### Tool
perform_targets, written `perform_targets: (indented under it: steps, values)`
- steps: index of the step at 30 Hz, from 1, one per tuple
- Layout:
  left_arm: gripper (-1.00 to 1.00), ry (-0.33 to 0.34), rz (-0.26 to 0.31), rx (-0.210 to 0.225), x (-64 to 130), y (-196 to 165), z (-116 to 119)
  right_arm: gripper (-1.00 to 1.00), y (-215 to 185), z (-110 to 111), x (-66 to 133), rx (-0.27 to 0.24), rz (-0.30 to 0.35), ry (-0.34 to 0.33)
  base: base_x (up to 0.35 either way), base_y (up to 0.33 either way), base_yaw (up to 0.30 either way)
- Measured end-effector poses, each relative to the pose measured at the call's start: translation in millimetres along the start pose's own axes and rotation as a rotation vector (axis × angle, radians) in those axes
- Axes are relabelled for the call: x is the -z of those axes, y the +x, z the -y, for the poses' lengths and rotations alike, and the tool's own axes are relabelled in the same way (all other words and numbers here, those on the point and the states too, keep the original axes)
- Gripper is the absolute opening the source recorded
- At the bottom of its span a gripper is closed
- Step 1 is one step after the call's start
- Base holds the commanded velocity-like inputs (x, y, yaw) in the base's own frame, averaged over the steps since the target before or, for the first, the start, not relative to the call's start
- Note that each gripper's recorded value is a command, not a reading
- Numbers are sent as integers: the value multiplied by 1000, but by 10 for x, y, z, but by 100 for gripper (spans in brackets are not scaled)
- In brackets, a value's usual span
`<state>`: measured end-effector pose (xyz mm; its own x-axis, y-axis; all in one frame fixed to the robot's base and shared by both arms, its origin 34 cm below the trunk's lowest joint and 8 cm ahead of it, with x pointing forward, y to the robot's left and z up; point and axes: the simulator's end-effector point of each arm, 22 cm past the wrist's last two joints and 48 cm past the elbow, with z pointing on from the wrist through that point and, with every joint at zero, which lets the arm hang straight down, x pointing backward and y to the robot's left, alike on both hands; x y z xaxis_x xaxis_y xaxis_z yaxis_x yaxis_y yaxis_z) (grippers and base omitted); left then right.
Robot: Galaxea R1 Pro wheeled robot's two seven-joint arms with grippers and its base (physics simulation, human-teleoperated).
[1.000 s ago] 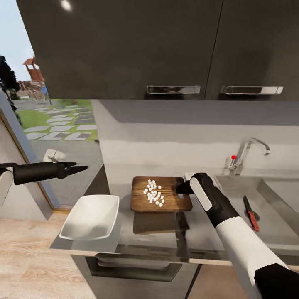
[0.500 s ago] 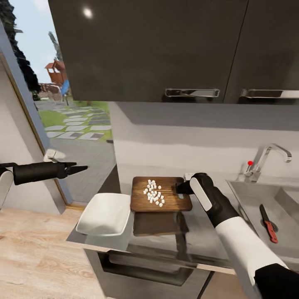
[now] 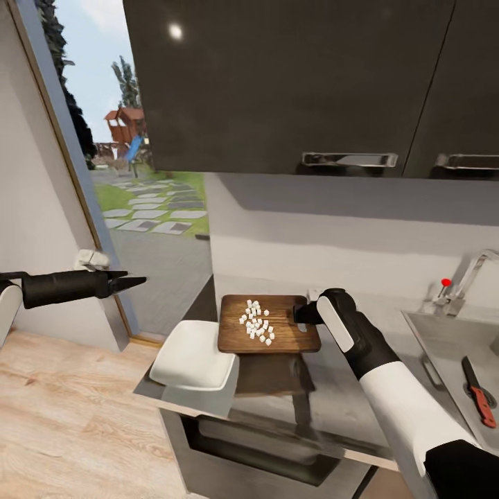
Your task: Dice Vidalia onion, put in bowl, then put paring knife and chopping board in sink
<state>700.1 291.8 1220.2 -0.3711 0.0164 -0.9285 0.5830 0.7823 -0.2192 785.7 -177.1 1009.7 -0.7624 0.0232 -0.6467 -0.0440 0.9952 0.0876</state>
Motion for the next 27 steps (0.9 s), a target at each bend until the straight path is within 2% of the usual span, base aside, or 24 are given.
perform_targets:
  steps: [19, 27]
  values:
    - [100, 1, 9, -6, 37, -47, 36, -100, -43, -9, 61, 1, 11, 0, 0, 0, 191]
    - [100, 1, 13, -10, 55, -69, 50, -100, -57, -83, 88, 4, 15, -11, 0, 0, 202]
